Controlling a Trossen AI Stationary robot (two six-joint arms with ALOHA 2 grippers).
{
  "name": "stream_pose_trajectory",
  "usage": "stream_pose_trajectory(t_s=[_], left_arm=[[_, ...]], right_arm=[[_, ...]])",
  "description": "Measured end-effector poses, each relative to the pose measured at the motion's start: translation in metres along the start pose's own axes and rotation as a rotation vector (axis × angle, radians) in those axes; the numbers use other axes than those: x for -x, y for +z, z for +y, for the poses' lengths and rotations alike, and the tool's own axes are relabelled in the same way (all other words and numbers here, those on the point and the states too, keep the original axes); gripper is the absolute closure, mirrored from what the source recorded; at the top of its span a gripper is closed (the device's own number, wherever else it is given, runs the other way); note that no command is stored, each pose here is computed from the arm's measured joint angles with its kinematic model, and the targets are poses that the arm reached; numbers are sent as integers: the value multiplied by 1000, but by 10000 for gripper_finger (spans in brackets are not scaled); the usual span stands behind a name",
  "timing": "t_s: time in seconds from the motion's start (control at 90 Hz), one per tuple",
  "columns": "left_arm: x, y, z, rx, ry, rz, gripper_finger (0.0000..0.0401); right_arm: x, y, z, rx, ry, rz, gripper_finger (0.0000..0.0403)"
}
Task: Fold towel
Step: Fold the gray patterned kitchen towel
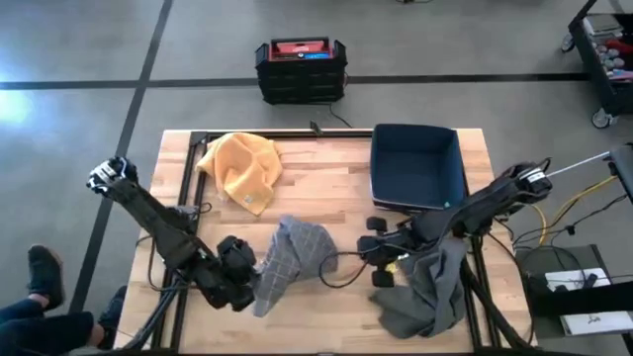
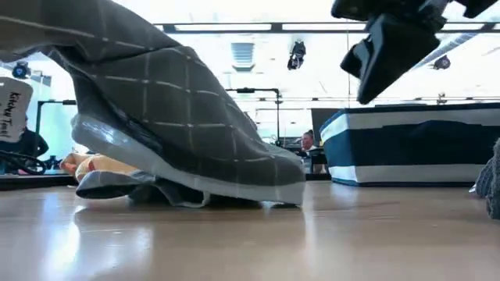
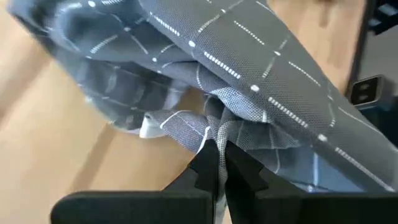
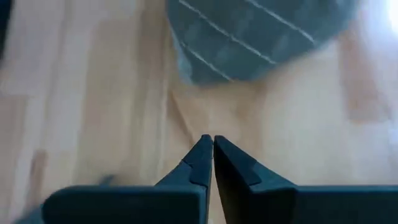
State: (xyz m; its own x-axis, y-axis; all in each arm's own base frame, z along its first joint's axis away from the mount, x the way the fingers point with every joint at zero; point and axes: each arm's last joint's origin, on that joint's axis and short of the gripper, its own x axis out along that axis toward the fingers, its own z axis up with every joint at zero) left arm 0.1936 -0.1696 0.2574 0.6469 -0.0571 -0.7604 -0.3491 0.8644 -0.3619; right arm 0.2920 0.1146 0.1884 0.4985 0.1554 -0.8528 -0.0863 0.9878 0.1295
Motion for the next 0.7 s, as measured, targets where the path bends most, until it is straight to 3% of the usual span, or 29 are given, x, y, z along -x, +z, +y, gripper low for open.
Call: stream_pose_trajectory(t_s=[0.089,0.189,0.378,0.522,0.7], left_arm=[[-8,-3,-2,-3,-55,-5,401],[-14,-6,-3,-9,-86,-19,401],[-17,-8,0,-22,-83,-24,401],[-17,-8,-2,-17,-95,-30,401],[-17,-7,-2,-15,-100,-33,401]], right_arm=[[-23,-4,11,45,51,-39,358],[-50,-9,27,198,73,-103,309],[-89,-6,45,456,-95,-215,224],[-119,1,36,444,-162,-175,196],[-140,19,19,379,-326,-145,202]])
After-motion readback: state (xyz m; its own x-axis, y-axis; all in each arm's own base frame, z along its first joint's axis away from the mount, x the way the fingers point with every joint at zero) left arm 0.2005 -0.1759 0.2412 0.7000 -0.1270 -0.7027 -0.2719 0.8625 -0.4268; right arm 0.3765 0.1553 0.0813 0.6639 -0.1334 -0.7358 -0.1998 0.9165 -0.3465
